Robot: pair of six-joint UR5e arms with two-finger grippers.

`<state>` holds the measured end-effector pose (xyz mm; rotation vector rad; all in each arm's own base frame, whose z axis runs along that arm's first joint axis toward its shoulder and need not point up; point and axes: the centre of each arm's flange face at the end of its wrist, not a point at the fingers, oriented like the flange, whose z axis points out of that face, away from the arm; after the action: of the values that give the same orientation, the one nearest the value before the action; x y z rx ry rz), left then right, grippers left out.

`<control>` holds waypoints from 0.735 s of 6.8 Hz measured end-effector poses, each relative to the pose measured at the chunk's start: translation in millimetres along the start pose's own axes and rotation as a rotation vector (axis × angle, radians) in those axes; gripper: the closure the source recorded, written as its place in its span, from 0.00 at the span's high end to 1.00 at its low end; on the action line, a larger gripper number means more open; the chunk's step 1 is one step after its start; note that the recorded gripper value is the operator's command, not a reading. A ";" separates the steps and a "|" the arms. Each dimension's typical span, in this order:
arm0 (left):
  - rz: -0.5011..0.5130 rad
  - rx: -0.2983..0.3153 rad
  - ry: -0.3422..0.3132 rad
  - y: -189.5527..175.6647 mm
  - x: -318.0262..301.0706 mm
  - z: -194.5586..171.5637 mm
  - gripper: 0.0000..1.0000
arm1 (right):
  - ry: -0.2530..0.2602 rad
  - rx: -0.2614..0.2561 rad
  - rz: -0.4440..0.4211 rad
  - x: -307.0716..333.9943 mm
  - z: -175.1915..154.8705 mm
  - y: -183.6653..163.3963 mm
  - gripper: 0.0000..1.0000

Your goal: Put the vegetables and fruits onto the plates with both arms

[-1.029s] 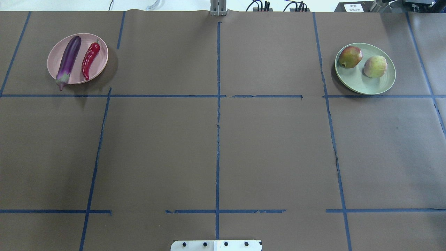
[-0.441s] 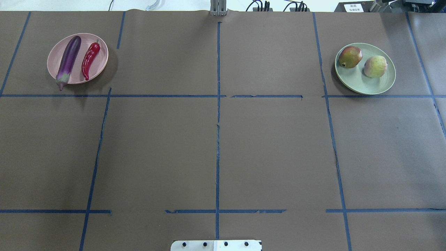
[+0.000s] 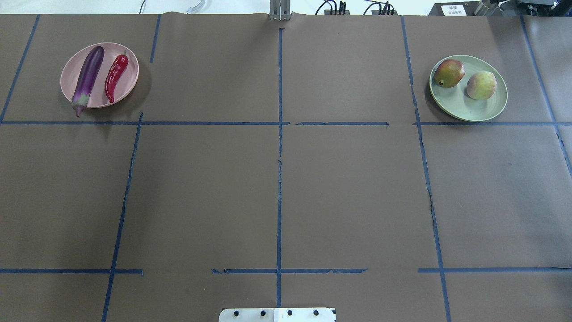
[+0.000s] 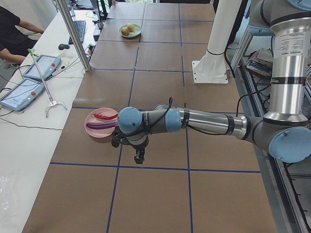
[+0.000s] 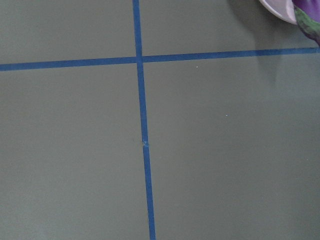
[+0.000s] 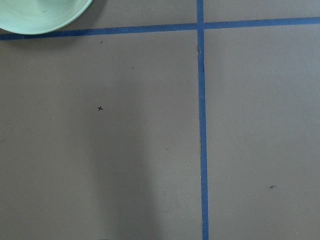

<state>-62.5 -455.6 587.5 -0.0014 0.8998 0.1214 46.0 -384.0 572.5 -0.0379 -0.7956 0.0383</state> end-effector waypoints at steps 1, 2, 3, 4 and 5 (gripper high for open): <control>0.012 -0.013 -0.029 5.8 13.4 -3.7 1.00 | 0.004 0.001 -0.004 0.8 0.4 0.6 1.00; 0.010 -0.040 -0.074 13.0 19.0 -4.4 1.00 | 0.006 0.003 -0.010 -0.2 0.2 -0.2 1.00; 0.009 -0.058 -0.104 20.0 17.8 -2.1 1.00 | 0.007 0.006 -0.014 -1.4 0.1 -0.9 1.00; 0.014 -0.061 -0.119 23.7 15.2 0.4 1.00 | 0.008 0.007 -0.020 -2.7 0.3 -1.6 1.00; 0.021 -0.057 -0.122 25.1 14.3 1.4 1.00 | 0.008 0.010 -0.029 -3.9 1.0 -2.2 1.00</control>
<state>-55.2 -429.1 578.5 -0.0368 0.7742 0.1653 42.5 -386.4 570.5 -0.0174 -0.7877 0.0145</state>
